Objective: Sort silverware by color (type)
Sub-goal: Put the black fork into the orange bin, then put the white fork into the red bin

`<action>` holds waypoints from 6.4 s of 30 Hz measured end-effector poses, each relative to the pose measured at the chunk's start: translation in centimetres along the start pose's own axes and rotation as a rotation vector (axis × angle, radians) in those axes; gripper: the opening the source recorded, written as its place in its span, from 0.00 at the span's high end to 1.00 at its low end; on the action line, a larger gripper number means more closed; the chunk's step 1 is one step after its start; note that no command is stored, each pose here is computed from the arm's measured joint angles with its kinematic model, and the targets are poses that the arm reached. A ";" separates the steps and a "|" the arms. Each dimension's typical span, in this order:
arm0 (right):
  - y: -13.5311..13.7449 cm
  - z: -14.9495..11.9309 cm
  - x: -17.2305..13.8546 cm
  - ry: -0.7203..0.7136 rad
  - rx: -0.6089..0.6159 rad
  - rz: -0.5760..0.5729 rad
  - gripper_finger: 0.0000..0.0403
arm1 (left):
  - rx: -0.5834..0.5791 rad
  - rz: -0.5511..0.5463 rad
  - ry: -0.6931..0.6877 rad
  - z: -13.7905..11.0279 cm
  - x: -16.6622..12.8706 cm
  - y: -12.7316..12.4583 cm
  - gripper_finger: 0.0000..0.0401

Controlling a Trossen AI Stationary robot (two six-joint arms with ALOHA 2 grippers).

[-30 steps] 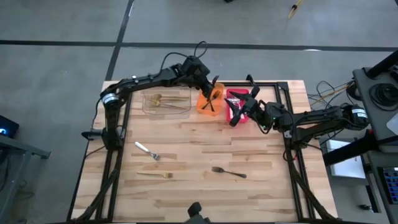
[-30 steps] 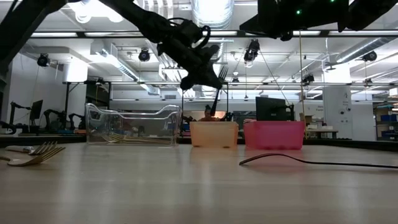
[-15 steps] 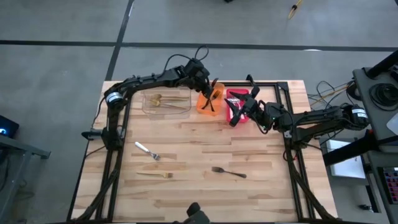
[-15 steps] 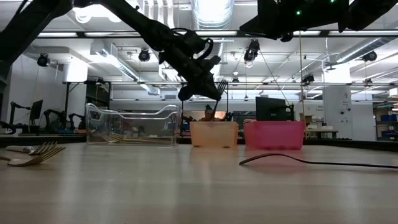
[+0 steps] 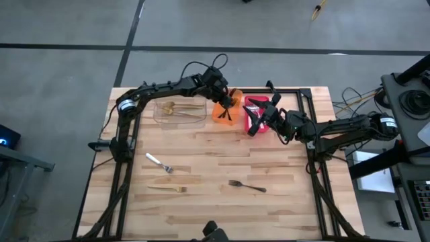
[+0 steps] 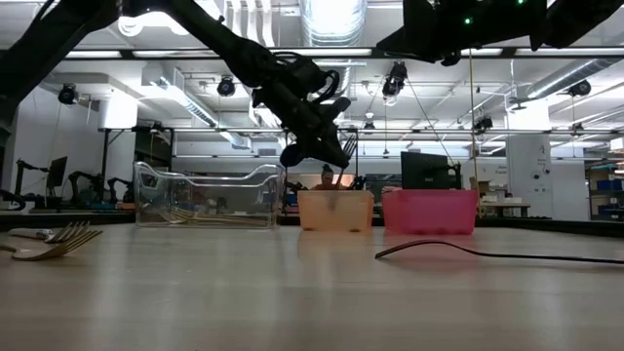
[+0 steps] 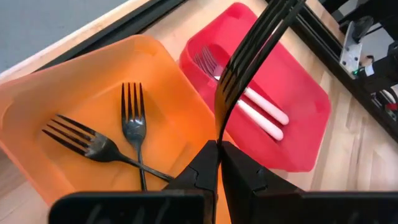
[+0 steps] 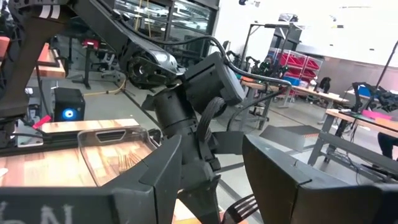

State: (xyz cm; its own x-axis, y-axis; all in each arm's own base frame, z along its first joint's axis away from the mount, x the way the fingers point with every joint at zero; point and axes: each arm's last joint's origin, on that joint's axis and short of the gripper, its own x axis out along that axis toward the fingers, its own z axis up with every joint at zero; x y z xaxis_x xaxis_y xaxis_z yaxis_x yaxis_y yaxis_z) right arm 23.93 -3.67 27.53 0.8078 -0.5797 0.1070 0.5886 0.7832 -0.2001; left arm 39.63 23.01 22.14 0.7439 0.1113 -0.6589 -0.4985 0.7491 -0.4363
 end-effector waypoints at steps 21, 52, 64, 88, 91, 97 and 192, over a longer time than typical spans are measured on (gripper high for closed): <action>0.0 0.0 0.0 0.001 -0.009 0.001 0.60 | 0.010 0.023 -0.004 -0.1 0.2 0.2 1.00; 0.0 -0.2 0.0 0.018 -0.032 -0.002 0.60 | 0.127 -0.050 -0.011 0.3 -0.7 -1.4 0.81; -0.1 -0.1 -0.1 0.022 0.012 -0.020 0.60 | 0.452 -0.021 0.105 -2.7 -5.2 -9.3 0.81; -0.1 -0.3 -0.1 0.040 0.052 -0.015 0.60 | 0.609 0.001 0.435 -12.5 -14.5 -14.1 0.81; -0.1 -0.2 -0.1 0.038 0.052 -0.015 0.60 | 0.591 0.029 0.527 -13.9 -14.6 -13.8 0.81; -0.1 0.0 0.0 0.035 0.054 -0.016 0.60 | 0.570 0.098 0.728 -16.8 -14.8 -13.1 0.81; -0.1 0.1 0.0 0.038 -0.012 -0.014 0.60 | 0.460 0.277 0.442 -28.2 -13.5 -8.8 0.96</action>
State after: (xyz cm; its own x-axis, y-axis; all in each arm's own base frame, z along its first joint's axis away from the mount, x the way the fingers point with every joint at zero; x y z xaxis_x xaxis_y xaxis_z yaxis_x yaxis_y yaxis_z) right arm 23.91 -3.72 27.64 0.7978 -0.5985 0.0729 0.5989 0.7726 -0.2105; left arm 21.41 -3.47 17.55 0.3167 0.1350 -0.9389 -0.3321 0.9429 0.0235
